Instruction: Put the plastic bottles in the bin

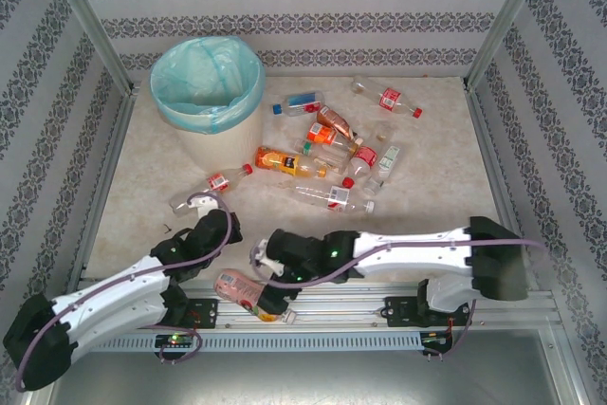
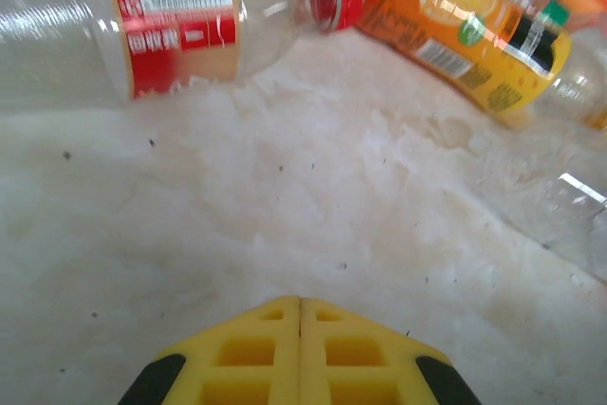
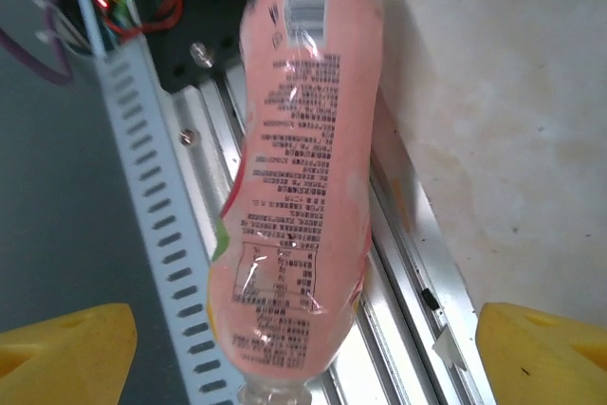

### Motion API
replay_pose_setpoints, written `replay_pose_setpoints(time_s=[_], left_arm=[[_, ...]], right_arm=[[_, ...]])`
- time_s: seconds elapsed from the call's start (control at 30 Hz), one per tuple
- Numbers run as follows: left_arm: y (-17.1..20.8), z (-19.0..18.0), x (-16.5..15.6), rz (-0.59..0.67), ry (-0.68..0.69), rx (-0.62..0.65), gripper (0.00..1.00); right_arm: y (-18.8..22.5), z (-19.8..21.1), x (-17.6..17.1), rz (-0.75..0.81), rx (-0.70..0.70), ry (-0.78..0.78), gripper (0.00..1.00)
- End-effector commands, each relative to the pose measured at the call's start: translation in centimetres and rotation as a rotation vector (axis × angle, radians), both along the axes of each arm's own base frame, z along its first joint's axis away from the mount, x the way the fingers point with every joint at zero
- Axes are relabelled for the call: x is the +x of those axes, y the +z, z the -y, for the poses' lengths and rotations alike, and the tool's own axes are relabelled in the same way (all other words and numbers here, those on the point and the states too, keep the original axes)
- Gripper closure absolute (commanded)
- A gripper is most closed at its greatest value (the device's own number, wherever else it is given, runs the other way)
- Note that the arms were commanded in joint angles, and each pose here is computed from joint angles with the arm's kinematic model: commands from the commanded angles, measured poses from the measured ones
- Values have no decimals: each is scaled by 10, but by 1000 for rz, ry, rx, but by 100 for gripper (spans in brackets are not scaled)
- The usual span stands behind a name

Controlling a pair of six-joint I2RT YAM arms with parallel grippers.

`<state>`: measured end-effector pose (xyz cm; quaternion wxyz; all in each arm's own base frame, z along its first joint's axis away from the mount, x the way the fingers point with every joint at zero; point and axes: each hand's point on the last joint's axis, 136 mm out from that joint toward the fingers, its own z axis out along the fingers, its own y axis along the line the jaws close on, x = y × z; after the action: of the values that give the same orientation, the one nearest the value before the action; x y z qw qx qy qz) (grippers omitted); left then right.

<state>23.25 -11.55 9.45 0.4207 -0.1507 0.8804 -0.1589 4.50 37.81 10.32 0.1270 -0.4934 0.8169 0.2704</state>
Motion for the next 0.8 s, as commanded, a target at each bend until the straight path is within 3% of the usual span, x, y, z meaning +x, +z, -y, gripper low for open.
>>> replay_pose_setpoints(time_s=[0.0,0.33,0.7,0.77], left_arm=[[34,-32,1,84,99,86,100],[126,-96,-21,282,219,256,99],[168,-112,-30,357,222,332,52],[170,-111,-30,364,211,335,43]], right_arm=[[-14,-7,10,75,-73,-38,7],[-51,-38,-6,52,-185,41,11],[-65,-40,-10,33,-245,98,19],[-63,-39,-9,36,-246,99,26]])
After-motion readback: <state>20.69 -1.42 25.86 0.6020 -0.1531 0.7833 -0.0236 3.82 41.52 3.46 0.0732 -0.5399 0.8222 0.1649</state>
